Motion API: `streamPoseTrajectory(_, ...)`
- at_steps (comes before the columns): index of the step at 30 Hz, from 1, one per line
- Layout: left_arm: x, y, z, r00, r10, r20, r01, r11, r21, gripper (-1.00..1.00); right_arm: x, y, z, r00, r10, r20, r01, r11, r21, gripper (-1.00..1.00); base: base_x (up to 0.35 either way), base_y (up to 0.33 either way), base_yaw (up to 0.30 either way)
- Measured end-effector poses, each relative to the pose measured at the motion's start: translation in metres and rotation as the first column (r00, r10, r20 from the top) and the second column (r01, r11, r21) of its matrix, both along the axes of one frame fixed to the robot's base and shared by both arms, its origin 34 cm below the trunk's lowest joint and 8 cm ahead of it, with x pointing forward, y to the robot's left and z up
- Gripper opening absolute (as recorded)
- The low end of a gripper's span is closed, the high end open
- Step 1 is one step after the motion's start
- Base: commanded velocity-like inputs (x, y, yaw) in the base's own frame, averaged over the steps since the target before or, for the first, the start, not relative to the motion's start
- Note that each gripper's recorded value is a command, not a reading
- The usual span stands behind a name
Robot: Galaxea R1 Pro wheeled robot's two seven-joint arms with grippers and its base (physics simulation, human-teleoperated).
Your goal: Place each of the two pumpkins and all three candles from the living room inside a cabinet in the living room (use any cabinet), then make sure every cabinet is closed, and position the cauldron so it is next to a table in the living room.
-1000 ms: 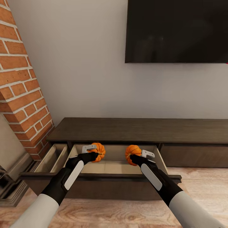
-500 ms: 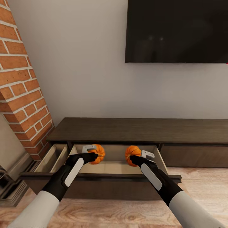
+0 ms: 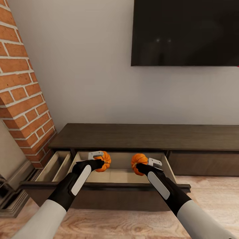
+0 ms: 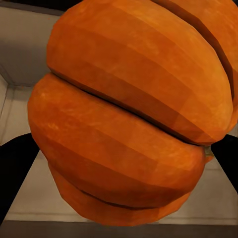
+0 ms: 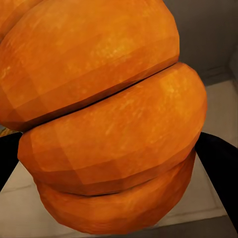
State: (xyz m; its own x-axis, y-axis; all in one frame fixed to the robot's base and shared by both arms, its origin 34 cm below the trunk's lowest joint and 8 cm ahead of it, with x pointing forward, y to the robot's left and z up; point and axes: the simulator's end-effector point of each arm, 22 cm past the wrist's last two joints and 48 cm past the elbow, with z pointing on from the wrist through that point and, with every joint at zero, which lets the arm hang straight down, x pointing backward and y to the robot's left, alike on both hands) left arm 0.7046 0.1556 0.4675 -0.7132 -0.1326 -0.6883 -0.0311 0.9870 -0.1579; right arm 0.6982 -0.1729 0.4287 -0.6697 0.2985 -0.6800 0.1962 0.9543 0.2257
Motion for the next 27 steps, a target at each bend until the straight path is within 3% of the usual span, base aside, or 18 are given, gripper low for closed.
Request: streamPoseTrajectory(27, -0.001, -0.0018, -0.0085, 1.0, -0.003, -0.014, 0.003, 1.0, -0.005, -1.0, -0.0011, 0.0, -0.0085, 1.0, -0.001, -0.014, 0.001, 1.0, 0.002, -1.0, 0.015, 0.0, 0.0)
